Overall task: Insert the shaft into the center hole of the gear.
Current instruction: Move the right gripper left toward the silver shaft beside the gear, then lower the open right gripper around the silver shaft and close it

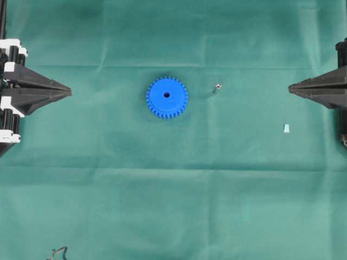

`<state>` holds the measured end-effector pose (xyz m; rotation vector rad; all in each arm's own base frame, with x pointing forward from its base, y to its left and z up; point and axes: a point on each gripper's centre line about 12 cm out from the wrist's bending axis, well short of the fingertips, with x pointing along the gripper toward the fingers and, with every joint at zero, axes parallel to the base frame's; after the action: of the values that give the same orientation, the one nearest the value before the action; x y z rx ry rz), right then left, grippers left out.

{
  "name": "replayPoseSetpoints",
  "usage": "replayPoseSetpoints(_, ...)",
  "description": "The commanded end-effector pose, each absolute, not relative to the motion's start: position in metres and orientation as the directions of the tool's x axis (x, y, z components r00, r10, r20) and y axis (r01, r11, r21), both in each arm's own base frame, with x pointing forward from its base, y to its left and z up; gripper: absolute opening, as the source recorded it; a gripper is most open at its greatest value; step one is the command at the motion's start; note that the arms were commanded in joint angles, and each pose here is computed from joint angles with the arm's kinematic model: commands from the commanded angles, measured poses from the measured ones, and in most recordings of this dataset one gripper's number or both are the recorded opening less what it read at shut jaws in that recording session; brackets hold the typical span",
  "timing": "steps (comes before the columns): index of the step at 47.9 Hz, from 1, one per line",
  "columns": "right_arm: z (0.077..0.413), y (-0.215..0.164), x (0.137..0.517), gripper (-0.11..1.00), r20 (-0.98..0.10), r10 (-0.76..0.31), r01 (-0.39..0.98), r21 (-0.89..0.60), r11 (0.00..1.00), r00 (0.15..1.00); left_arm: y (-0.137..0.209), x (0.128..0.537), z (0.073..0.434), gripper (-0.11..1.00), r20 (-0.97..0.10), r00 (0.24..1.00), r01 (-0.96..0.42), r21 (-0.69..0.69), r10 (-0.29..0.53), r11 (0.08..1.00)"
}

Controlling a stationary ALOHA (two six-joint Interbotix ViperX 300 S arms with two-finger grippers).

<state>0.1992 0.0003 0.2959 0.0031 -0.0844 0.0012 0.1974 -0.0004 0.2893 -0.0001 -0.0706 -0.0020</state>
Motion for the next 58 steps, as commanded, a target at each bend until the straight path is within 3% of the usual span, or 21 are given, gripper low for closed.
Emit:
replayPoseSetpoints(1, 0.298, 0.0, 0.2, 0.03, 0.086, 0.001, -0.001, 0.005, 1.0, 0.996, -0.001, 0.201, 0.303, 0.0, 0.069, 0.998, 0.006, 0.003, -0.006, 1.0)
replayPoseSetpoints(18, 0.302, -0.018, 0.216, 0.03, -0.02, -0.083, 0.084, 0.023, 0.996, 0.996, -0.001, 0.201, 0.305, 0.0, 0.057, 0.998, 0.006, 0.001, -0.006, 1.0)
replayPoseSetpoints(33, 0.262, -0.053, 0.255, 0.04, -0.225, -0.201, 0.223, 0.079, 0.972, 0.953, -0.001, 0.202, 0.304, 0.0, 0.054, 0.999, 0.006, 0.001, -0.006, 1.0)
replayPoseSetpoints(36, 0.252, -0.057, 0.264, 0.11, -0.267, -0.206, 0.236, 0.086, 0.968, 0.942, -0.001, 0.201, 0.304, 0.0, 0.054, 0.999, 0.006, 0.001, -0.006, 1.0)
replayPoseSetpoints(39, 0.241, -0.059, 0.273, 0.26, -0.309, -0.205, 0.242, 0.088, 0.966, 0.929, -0.001, 0.201, 0.304, 0.0, 0.054, 0.999, 0.006, 0.001, -0.006, 1.0)
replayPoseSetpoints(49, 0.197, -0.068, 0.303, 0.87, -0.447, -0.199, 0.262, 0.084, 0.961, 0.872, -0.001, 0.202, 0.304, 0.0, 0.051, 0.999, 0.006, 0.001, -0.006, 1.0)
replayPoseSetpoints(51, 0.187, -0.069, 0.307, 0.9, -0.466, -0.199, 0.266, 0.083, 0.96, 0.862, -0.001, 0.202, 0.303, 0.0, 0.048, 0.999, 0.006, 0.001, -0.006, 1.0)
replayPoseSetpoints(58, 0.159, -0.073, 0.316, 0.8, -0.516, -0.201, 0.29, 0.098, 0.952, 0.833, -0.001, 0.202, 0.303, 0.0, 0.048, 0.999, 0.006, 0.001, -0.006, 1.0)
